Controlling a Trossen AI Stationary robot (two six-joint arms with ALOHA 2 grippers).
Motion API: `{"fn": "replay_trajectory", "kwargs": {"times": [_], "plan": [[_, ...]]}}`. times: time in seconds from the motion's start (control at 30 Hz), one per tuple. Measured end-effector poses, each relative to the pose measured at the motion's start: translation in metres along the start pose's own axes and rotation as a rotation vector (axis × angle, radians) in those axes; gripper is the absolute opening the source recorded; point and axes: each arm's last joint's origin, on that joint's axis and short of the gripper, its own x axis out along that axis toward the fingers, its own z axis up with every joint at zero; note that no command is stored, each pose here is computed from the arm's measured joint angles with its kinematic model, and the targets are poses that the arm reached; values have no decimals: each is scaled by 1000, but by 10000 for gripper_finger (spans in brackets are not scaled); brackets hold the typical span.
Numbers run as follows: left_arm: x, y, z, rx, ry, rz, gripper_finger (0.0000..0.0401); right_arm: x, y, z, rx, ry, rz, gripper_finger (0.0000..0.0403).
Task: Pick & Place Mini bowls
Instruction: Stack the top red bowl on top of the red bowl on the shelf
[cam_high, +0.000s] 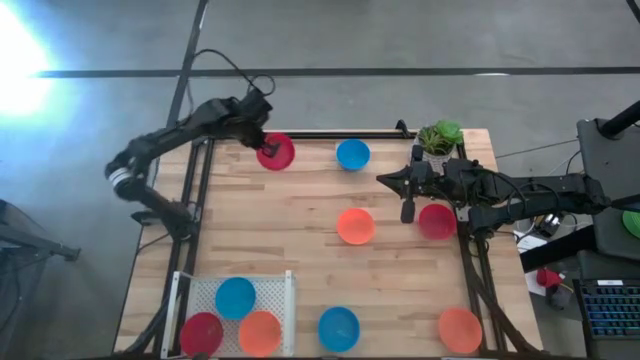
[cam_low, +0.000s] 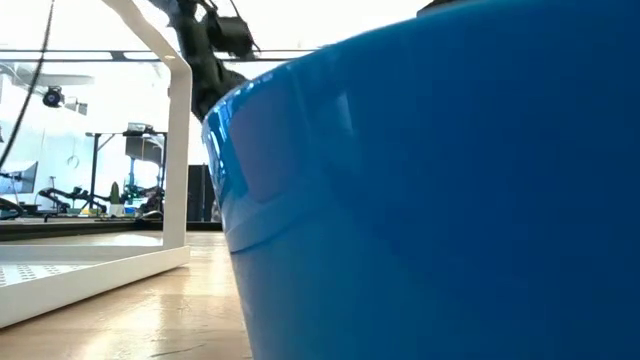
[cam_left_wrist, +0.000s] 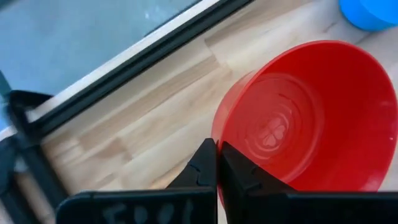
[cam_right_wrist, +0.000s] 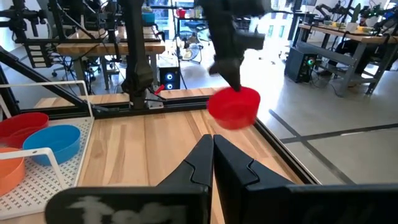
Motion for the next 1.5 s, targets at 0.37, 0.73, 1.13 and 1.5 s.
{"fn": "replay_trajectory", "kwargs": {"times": [0.37, 0.73, 1.13, 1.5], "plan": [[-59, -5, -71, 94, -28, -44, 0, 0, 0, 0, 0, 0, 0, 8], [-67, -19, -145, 341, 55, -274, 0, 0, 0, 0, 27, 0, 0, 8], [-85, -40, -190, 669, 141, -510, 0, 0, 0, 0, 51, -1, 0, 8], [-99, -59, -228, 928, 258, -642, 0, 0, 0, 0, 52, -2, 0, 8]]}}
